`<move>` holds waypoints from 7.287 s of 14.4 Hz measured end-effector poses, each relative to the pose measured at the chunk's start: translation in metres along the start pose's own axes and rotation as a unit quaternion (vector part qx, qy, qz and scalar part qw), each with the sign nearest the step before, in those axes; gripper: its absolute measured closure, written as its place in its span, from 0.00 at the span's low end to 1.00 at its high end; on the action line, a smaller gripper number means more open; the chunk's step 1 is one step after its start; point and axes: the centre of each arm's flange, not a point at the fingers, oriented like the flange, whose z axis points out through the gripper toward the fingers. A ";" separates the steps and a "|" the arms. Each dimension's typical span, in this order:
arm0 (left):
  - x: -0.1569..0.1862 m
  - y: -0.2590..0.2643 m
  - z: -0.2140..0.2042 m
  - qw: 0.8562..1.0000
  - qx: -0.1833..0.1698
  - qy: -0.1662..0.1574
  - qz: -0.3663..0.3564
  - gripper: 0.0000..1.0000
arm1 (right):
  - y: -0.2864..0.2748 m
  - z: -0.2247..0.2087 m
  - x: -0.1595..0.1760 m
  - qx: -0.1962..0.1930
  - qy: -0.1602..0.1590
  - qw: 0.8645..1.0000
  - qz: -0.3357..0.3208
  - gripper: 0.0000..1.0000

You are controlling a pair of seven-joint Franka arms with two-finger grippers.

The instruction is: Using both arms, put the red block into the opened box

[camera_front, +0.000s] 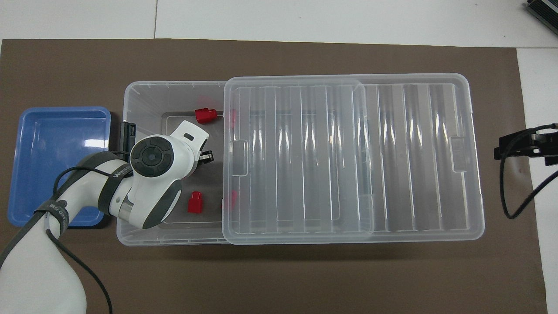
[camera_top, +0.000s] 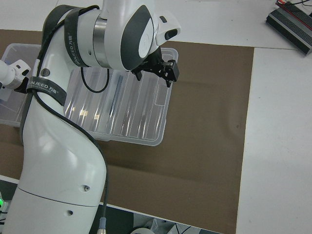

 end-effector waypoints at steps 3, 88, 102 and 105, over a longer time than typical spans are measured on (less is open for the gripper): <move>0.001 0.000 0.001 1.000 -0.002 0.002 -0.001 0.66 | 0.000 0.000 0.000 0.000 0.000 1.000 0.000 0.00; 0.052 -0.285 -0.219 0.977 0.013 -0.086 0.193 0.00 | -0.010 0.152 0.050 0.004 0.078 0.997 -0.018 0.99; 0.045 -0.193 -0.218 0.984 0.000 -0.087 0.158 0.00 | -0.128 0.152 0.026 0.012 0.076 0.995 -0.067 0.99; 0.061 -0.182 -0.219 0.979 -0.005 -0.118 0.166 0.00 | -0.148 0.152 0.020 0.012 0.076 0.994 -0.081 0.99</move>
